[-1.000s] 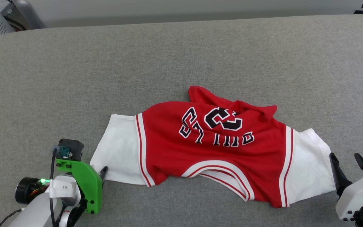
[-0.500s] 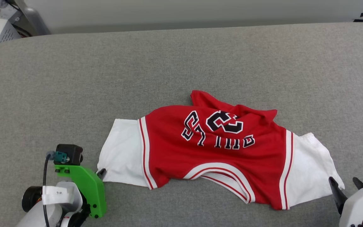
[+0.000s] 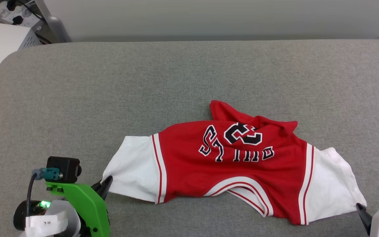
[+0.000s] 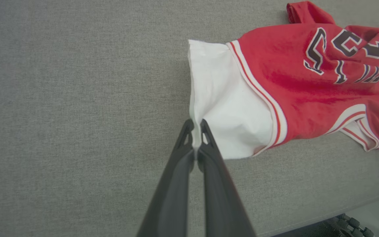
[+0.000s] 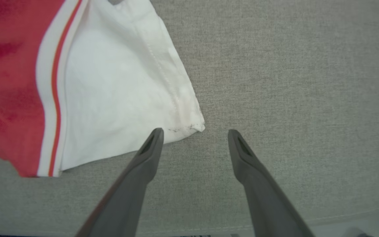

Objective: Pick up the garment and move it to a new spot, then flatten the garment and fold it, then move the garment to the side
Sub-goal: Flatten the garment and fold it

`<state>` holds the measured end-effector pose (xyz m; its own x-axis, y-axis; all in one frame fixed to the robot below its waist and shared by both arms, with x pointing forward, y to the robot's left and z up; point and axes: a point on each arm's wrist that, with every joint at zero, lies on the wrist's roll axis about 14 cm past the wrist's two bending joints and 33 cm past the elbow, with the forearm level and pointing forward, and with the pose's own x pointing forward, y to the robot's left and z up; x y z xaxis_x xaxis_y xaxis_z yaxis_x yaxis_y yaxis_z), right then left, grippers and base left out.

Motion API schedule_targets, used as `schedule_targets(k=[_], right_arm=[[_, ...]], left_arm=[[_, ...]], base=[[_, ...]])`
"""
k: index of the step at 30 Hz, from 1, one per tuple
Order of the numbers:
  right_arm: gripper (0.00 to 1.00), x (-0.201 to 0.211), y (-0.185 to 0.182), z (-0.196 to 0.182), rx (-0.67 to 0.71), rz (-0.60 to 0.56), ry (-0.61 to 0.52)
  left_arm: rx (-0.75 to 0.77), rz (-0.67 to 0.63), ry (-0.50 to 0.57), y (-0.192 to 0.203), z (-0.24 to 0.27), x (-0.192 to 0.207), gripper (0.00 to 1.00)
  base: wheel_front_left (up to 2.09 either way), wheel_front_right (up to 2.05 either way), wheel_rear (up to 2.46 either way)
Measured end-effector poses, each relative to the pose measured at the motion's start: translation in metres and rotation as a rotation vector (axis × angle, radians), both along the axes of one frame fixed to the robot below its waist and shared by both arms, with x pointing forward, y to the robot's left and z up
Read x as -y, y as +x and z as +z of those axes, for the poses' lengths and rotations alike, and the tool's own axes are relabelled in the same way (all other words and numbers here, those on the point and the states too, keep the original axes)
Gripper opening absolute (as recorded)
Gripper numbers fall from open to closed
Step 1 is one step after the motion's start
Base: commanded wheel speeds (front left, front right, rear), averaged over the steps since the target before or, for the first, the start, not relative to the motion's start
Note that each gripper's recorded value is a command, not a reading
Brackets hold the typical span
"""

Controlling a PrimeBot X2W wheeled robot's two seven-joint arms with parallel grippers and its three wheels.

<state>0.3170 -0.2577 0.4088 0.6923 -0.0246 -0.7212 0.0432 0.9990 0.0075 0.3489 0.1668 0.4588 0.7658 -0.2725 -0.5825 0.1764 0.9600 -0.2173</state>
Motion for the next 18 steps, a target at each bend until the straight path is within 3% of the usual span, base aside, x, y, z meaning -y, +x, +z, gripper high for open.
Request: schedule_targets(k=[18], right_arm=[[1.0, -0.008, 0.013, -0.047, -0.161, 0.031, 0.008]], left_arm=[[-0.054, 0.009, 0.008, -0.01, -0.008, -0.003, 0.0]], base=[[0.0, 0.0, 0.0]])
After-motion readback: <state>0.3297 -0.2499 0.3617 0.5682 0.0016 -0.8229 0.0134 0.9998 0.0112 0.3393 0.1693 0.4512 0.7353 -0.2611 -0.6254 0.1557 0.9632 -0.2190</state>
